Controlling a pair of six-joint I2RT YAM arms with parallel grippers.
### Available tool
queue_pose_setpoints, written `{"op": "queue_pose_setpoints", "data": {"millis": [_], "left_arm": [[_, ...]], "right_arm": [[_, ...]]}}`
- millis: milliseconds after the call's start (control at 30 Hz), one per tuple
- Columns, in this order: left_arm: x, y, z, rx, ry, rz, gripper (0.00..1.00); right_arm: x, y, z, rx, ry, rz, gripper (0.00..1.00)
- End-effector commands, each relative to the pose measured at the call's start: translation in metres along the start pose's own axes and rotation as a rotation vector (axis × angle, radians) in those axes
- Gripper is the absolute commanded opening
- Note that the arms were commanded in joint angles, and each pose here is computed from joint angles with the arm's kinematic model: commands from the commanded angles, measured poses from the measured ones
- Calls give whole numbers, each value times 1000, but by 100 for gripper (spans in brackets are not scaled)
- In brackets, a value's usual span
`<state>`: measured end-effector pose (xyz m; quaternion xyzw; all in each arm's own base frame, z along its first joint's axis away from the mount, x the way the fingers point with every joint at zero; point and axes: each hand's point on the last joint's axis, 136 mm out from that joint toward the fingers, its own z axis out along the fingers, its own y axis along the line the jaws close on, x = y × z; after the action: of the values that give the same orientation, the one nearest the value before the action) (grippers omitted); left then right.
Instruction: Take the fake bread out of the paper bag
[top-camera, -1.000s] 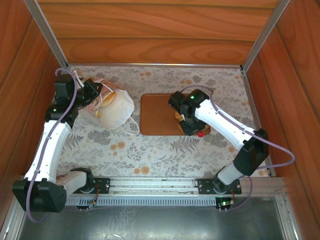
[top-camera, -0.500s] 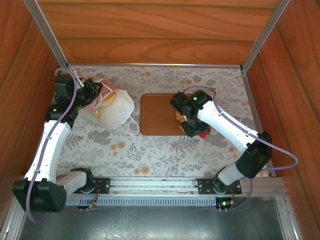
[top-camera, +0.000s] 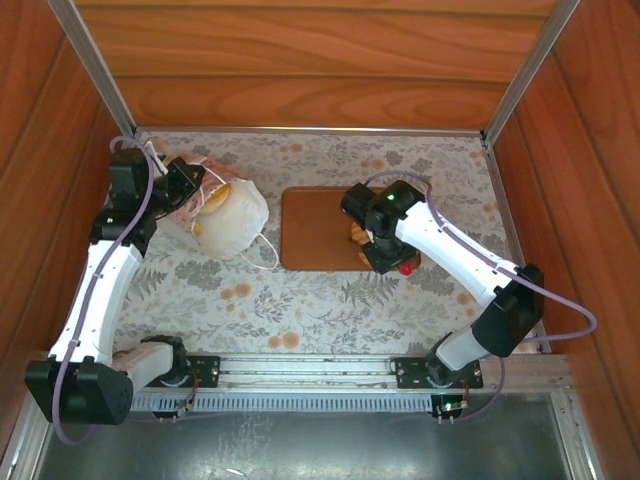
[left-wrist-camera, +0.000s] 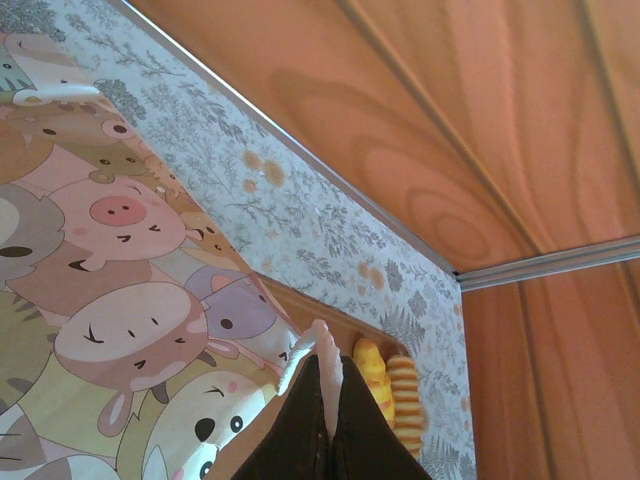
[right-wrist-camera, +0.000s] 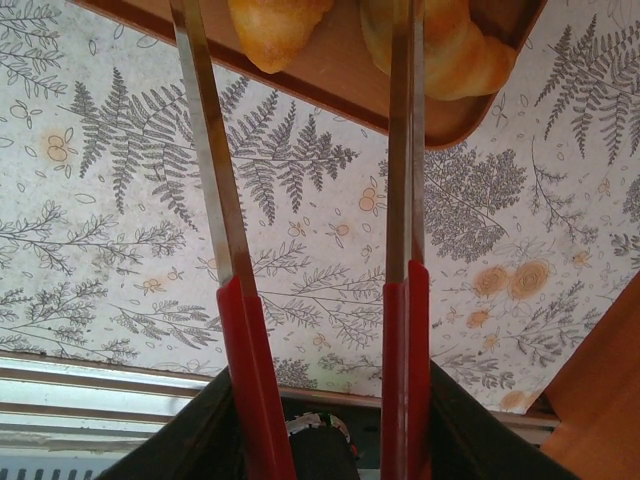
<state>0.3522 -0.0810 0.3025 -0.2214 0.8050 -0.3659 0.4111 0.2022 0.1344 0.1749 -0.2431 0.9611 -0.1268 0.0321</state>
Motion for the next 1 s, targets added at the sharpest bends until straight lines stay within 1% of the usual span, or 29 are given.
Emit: {"op": "queue_pose_setpoints", "data": {"millis": [0,200,300,400,500,600,733,800,967], "left_arm": [[-3,-1,-1,19,-16,6,0],[-1,0,-1,17,-10,3,0],[-2,0,-2,16,-16,4,0],[-2,-1,-3,19,-19,4,0],[-2,1,-5,12,-25,3,0],[-1,1,-6,12,-27,-2,0],[-2,1,-8,10,-36,-1,0],[-1,3,-9,6,-34,-4,0],[0,3,-9,7,-33,-11,0]], "right_arm": [[4,-9,-7,9,-48,15,43],[-1,-8,-17,-22,-128,22,41],[-5,-3,-24,-67,-170,20,40],[-13,15,-40,-193,-259,0,38],[-23,36,-62,-350,-389,-26,36],[-29,49,-81,-452,-489,-49,35],[-31,68,-95,-520,-560,-151,34],[-30,80,-100,-523,-576,-228,34],[-31,112,-103,-477,-612,-427,35]]}}
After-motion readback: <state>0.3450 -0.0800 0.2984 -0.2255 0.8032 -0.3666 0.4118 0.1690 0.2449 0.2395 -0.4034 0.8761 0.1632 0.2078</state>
